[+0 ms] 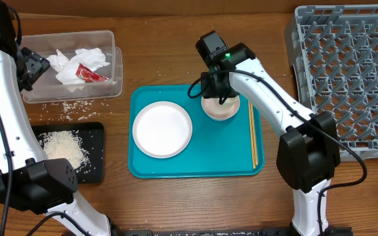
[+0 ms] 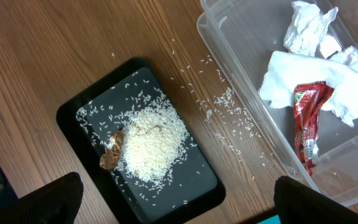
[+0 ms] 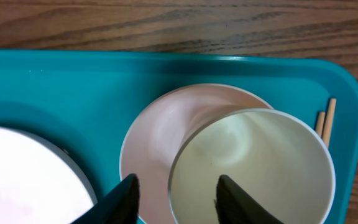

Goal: Sort waste into correct bins and load items into the dishwasher
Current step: 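Grasp the white cup rim with the right gripper and lift it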

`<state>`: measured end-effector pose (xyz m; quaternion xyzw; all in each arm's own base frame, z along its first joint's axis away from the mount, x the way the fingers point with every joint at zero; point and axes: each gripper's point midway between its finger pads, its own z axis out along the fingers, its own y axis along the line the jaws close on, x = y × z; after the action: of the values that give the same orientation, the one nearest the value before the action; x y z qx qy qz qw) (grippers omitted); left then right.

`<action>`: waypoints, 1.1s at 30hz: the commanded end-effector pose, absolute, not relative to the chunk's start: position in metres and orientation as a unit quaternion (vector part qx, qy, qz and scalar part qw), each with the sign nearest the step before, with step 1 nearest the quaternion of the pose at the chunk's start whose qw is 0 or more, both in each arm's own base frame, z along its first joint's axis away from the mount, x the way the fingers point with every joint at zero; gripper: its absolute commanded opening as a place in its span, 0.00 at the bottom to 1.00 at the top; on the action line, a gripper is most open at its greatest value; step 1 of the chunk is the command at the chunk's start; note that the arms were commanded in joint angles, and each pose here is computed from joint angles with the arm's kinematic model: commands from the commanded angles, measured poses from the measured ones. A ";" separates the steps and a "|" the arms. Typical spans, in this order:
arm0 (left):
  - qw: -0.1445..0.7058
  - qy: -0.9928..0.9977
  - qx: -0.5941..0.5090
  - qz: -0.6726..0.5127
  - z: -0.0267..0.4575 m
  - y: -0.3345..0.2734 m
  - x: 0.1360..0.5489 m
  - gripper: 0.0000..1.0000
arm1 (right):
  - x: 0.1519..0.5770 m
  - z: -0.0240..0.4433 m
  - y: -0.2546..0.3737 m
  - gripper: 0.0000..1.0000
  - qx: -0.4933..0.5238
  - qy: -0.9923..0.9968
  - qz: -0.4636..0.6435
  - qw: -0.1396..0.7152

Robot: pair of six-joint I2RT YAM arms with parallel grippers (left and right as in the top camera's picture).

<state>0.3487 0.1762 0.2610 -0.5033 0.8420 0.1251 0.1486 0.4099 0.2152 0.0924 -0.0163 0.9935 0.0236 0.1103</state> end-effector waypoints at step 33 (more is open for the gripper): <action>0.156 0.840 -0.502 0.133 0.266 0.180 0.348 1.00 | 0.409 0.082 0.217 0.12 -0.019 0.994 0.009 0.103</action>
<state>0.3488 0.1761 0.2610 -0.5032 0.8421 0.1251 0.1486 0.4095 0.2123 0.0831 -0.0192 0.9942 0.0044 0.1057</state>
